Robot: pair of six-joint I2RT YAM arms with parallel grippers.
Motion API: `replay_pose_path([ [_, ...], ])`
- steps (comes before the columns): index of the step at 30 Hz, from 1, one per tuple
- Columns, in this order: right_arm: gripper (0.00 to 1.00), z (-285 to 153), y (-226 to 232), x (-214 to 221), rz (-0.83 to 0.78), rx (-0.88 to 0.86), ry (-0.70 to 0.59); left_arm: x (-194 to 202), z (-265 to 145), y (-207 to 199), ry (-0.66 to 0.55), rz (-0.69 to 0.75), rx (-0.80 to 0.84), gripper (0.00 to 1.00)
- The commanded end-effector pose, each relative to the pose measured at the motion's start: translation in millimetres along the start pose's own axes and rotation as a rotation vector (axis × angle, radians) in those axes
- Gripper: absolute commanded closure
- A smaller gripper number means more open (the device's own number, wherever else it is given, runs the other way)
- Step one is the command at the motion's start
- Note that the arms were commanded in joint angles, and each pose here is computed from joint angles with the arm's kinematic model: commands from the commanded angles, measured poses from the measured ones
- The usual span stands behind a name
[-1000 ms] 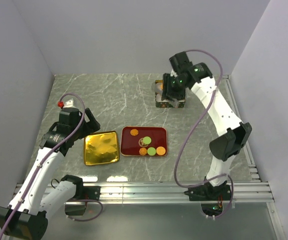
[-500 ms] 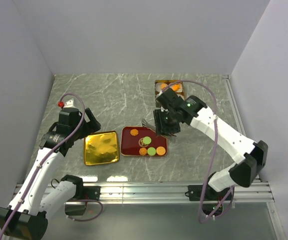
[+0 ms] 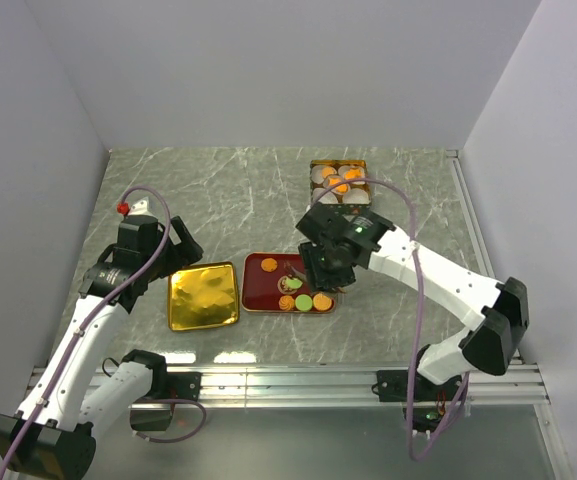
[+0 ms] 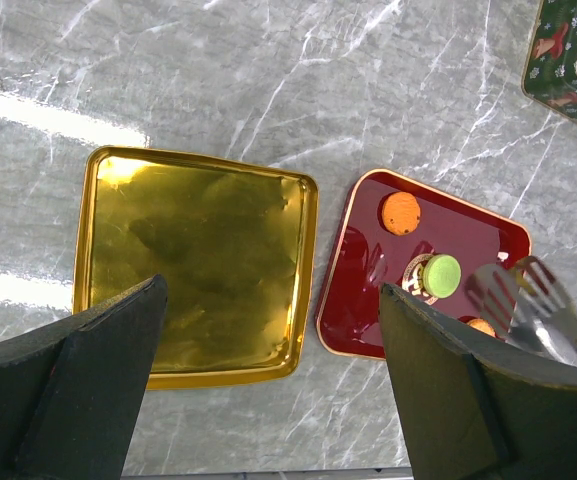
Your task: Pack the cookies
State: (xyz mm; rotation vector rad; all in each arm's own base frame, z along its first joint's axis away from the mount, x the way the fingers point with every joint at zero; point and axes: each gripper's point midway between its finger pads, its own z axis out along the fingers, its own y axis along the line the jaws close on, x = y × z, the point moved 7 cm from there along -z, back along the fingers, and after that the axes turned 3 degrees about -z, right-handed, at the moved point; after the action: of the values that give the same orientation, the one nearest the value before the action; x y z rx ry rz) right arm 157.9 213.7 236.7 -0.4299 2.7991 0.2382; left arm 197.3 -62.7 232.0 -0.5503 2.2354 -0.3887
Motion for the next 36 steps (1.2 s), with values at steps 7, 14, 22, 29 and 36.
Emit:
replay_pose_path([
  [7,0.42,16.8,15.4,3.4,-0.043,0.042,0.034,-4.4,-2.0,-4.7,-0.028,0.003,0.033,0.07],
  [14,0.42,25.6,24.8,3.6,-0.08,0.052,0.06,-4.5,-2.6,-3.9,-0.034,0.0,0.028,0.08],
  [22,0.42,31.8,26.4,3.2,-0.101,0.065,0.082,-5.7,-3.3,-3.6,-0.043,-0.004,0.024,0.08],
  [29,0.43,35.3,28.7,-0.1,-0.121,0.069,0.092,-6.2,-4.2,-3.0,-0.048,-0.007,0.018,0.07],
  [36,0.52,35.3,29.1,-0.7,-0.132,0.069,0.1,-6.5,-4.8,-2.4,-0.053,-0.009,0.014,0.08],
])
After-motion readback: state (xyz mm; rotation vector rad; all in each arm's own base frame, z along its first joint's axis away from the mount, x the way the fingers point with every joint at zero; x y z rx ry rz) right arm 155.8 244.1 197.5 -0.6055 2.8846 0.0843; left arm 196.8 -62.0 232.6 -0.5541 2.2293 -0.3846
